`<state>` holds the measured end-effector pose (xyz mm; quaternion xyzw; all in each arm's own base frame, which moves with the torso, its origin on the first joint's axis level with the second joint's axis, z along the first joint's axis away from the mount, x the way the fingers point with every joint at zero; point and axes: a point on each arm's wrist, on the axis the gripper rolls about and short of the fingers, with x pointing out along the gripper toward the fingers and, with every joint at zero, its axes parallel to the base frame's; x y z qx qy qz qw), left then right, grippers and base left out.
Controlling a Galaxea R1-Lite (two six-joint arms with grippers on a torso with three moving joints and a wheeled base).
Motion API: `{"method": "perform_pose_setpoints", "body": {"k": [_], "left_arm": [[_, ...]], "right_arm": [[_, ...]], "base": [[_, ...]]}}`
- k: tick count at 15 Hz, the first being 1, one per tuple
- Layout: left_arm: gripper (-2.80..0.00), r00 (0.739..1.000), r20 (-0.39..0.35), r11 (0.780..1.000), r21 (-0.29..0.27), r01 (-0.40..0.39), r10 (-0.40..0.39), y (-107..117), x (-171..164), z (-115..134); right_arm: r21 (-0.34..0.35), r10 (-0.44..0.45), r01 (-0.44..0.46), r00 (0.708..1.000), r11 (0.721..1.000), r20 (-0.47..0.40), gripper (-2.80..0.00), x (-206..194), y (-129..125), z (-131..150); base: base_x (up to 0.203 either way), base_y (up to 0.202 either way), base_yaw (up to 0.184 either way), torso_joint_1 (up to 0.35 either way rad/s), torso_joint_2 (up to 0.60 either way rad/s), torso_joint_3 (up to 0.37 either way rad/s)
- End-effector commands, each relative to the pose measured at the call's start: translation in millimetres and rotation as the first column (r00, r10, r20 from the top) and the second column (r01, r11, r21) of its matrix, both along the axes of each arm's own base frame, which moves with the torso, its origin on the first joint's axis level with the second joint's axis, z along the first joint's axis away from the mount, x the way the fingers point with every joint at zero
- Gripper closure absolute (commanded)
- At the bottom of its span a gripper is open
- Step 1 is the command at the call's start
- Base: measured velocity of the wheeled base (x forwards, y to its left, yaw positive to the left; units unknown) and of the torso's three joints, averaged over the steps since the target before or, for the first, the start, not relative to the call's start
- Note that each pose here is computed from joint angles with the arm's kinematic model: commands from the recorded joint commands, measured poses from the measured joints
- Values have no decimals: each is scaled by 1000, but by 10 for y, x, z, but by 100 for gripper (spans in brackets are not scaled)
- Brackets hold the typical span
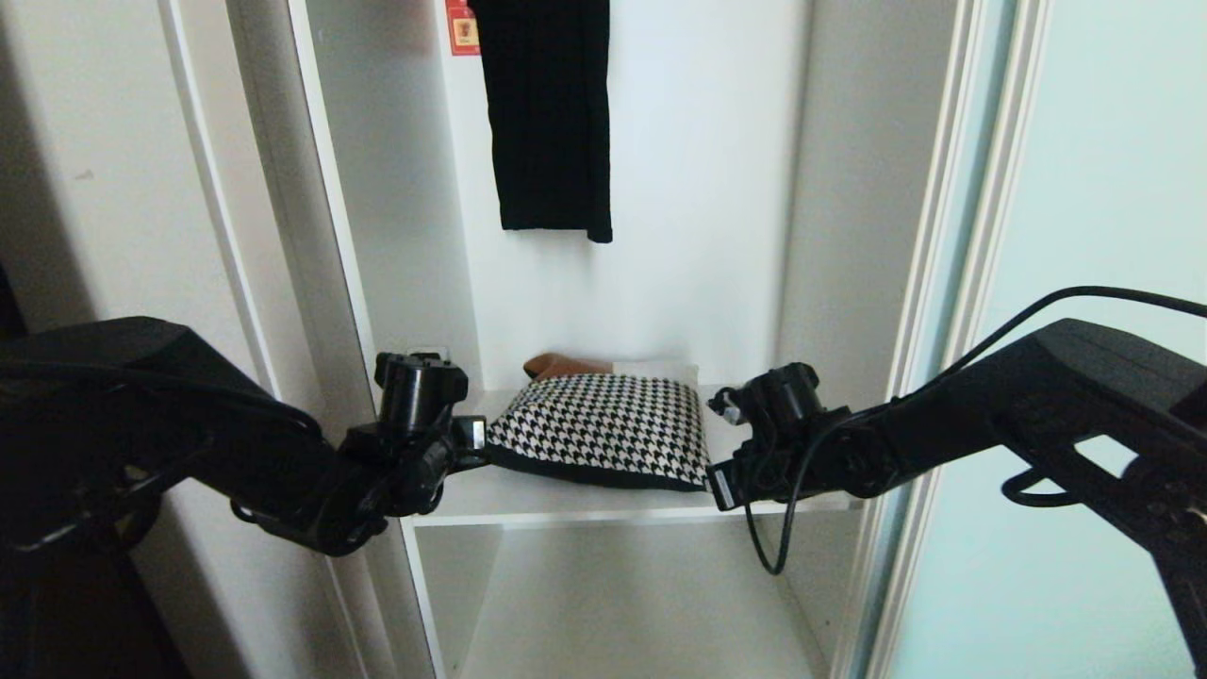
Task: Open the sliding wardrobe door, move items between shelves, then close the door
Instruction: Place the pillow on the higher shelf, then close the door
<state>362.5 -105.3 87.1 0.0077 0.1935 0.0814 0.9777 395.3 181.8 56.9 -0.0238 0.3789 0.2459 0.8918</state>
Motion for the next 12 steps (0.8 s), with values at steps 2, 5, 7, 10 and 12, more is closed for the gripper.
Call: {"method": "perform_pose_setpoints", "body": {"k": [2, 5, 7, 10, 12], "left_arm": [[0, 992, 122, 1000, -14, -13, 14, 160, -503, 553], [0, 973, 195, 991, 40, -131, 121, 335, -958, 829], [0, 950, 252, 979, 43, -199, 182, 451, -1276, 999], [0, 926, 317, 972, 43, -231, 206, 644, -1857, 1119], [0, 911, 343, 962, 60, -265, 230, 766, -2205, 1103]], "right_arm": [[19, 27, -27, 999, 999, 43, 0, -593, -148, 361], [47, 42, -49, 990, 998, 138, 0, -1170, -288, 688], [55, 35, -45, 983, 997, 181, 0, -1562, -386, 839], [62, 29, -42, 979, 997, 201, 0, -2156, -552, 877], [72, 20, -38, 972, 997, 234, 0, -2454, -684, 902]], "base": [[0, 0, 0, 0, 0, 0], [0, 0, 0, 0, 0, 0], [0, 0, 0, 0, 0, 0], [0, 0, 0, 0, 0, 0], [0, 0, 0, 0, 0, 0]]}}
